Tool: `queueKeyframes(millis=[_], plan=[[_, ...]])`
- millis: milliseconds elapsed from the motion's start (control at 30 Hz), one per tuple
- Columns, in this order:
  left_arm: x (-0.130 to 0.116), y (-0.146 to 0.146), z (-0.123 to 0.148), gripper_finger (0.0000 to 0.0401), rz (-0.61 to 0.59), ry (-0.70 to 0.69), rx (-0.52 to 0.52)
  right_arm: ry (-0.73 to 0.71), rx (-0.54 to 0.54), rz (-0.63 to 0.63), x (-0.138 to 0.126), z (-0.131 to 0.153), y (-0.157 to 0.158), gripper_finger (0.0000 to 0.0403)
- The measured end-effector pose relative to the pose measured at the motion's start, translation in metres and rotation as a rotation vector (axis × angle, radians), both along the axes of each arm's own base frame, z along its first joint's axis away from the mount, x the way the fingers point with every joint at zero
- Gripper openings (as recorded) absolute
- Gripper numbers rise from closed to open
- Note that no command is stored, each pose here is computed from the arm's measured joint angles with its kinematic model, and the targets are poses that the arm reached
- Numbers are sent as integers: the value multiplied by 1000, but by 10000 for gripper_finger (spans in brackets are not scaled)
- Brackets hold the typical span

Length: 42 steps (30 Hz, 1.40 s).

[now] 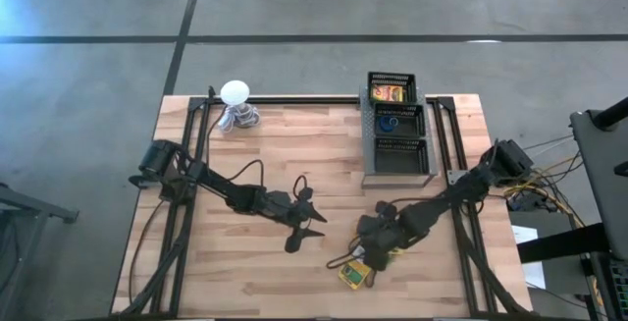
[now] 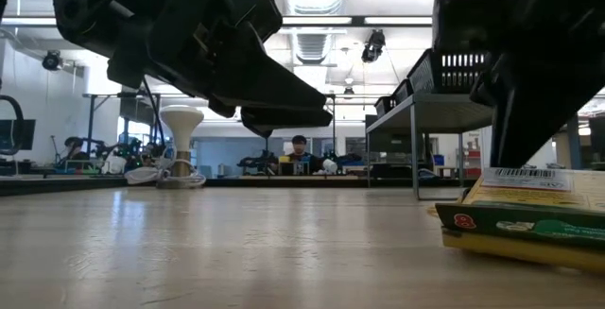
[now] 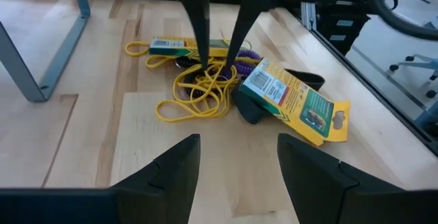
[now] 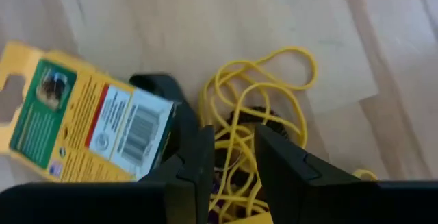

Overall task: Pick & Place Office Desk Supplies
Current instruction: Put the yellow rubber band into the bottom black bin on the shelf

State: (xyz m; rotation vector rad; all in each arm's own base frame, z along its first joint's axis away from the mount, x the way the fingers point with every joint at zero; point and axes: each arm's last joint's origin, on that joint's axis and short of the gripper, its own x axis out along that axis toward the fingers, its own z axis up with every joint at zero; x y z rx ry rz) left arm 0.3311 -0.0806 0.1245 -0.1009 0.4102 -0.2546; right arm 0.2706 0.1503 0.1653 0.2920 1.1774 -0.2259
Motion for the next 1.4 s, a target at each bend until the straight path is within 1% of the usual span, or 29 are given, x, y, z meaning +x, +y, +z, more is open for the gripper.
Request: queueKeyframes(millis=[100,167,433,567,667,800,867,967,1167,1300,1400], plan=[[0,0,-1,200,0,8,2,3,4,9,-1,0,0,88],[0,0,-1,200,0,8,2,8,13,-7,-1,-1,0,82],[0,0,-1,200,5,13,-11,78,7,30,0,-17,2,67],[0,0,-1,200,5,13,-11,70,-9,44,0,-17,3,44],[0,0,-1,200,5,13,-11,53,-16,44,-2,-12,2,16],[0,0,-1,200,5,13,-11,-3,-11,41,-5,3,2,9],[0,0,-1,200,5,12,-11,-51,-25,36,-7,13,1,9],[0,0,-1,200,5,13,-11,-153,-76,24,-10,33,-1,9],[0,0,-1,200,15,14,-15,-397,-303,-2,-14,78,-7,9],[0,0,-1,200,16,13,-14,-515,-442,-15,-15,111,-12,9],[0,0,-1,200,18,13,-14,-568,-531,-15,-16,132,-15,9]])
